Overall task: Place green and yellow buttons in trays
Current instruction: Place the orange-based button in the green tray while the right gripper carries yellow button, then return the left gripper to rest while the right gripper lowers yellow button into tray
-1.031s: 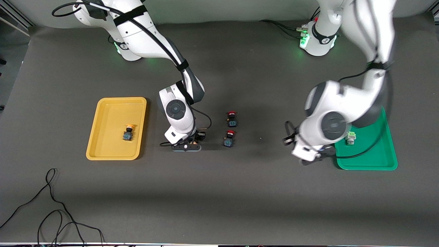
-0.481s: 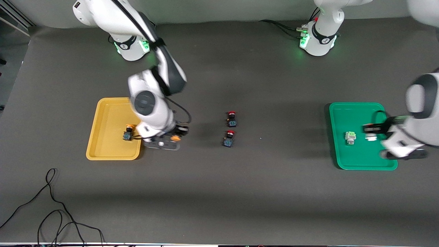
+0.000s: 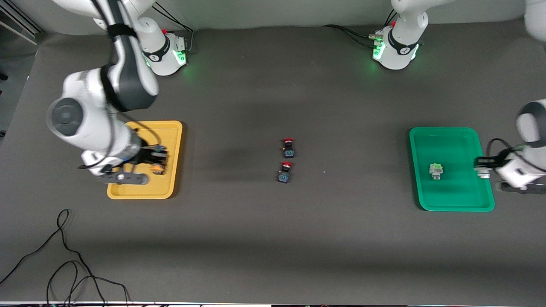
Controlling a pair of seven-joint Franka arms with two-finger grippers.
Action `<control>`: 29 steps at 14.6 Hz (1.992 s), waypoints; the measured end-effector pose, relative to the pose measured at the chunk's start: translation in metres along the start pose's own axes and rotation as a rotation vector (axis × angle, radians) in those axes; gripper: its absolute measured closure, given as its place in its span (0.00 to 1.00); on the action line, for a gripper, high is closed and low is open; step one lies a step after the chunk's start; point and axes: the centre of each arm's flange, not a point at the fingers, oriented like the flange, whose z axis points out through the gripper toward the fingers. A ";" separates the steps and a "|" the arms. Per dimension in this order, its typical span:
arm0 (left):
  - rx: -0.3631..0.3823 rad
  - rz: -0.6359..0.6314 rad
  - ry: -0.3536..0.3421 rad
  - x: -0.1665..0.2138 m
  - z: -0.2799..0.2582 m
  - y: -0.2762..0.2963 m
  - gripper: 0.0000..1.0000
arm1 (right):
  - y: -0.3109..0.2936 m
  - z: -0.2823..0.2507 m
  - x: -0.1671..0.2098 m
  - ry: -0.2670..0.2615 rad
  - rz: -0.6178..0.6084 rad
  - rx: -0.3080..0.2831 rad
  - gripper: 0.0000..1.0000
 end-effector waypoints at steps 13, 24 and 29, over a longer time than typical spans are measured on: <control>0.008 -0.016 -0.071 0.005 -0.060 -0.027 0.04 | 0.152 0.190 -0.045 0.157 -0.121 -0.027 0.67; -0.042 -0.018 -0.004 -0.047 -0.266 0.019 0.00 | 0.162 0.235 -0.046 0.177 -0.160 -0.035 0.67; -0.025 -0.009 0.021 -0.063 -0.316 0.115 0.00 | 0.161 0.233 -0.045 0.181 -0.160 -0.034 0.67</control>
